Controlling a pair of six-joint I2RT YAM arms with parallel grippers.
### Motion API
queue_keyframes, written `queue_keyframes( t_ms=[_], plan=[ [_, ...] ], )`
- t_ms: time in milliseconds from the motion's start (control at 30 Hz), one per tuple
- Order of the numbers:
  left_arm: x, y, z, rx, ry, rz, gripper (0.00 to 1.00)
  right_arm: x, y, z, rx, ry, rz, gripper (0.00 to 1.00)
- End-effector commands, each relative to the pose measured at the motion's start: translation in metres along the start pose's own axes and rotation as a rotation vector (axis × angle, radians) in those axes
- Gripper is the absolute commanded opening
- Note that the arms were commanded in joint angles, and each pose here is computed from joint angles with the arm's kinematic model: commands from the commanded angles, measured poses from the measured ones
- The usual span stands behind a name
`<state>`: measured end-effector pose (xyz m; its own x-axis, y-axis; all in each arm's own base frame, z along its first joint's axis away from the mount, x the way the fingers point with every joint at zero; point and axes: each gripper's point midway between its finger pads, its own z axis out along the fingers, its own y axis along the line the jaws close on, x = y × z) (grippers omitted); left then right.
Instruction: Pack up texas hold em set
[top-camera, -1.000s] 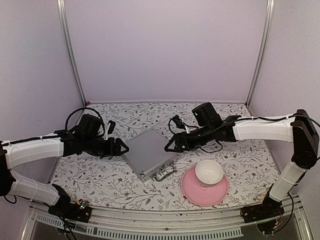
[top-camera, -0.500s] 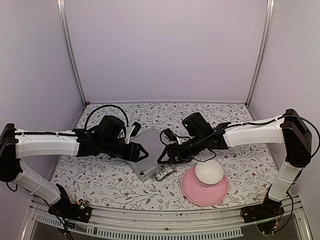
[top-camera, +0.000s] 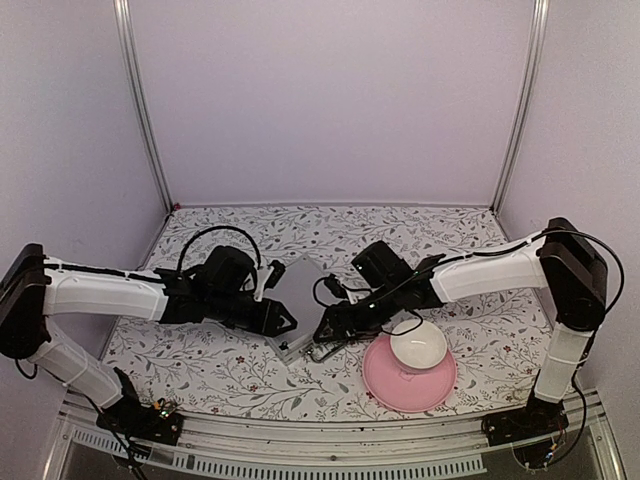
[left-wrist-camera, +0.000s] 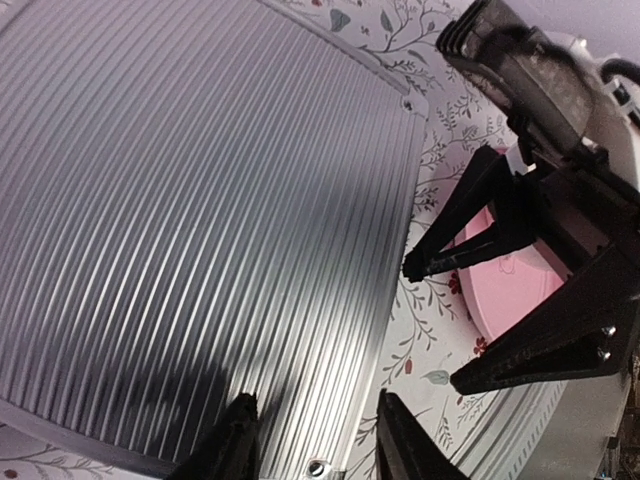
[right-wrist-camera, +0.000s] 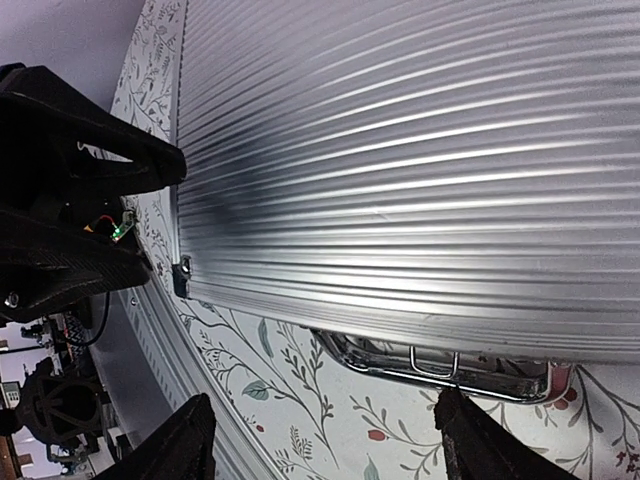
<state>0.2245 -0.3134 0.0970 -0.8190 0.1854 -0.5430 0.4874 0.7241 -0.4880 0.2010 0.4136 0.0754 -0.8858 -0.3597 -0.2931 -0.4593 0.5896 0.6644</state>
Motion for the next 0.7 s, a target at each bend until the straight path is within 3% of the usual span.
queue_keyframes(
  t_ms=[0, 667],
  plan=[
    [0.021, 0.005, 0.011, 0.0, 0.056, -0.011, 0.39, -0.001, -0.009, 0.01, 0.055, 0.007, 0.006, 0.77],
    [0.054, 0.028, 0.013, -0.067, 0.143, -0.048, 0.35, -0.001, -0.017, 0.03, 0.082, 0.032, 0.0, 0.77]
  ],
)
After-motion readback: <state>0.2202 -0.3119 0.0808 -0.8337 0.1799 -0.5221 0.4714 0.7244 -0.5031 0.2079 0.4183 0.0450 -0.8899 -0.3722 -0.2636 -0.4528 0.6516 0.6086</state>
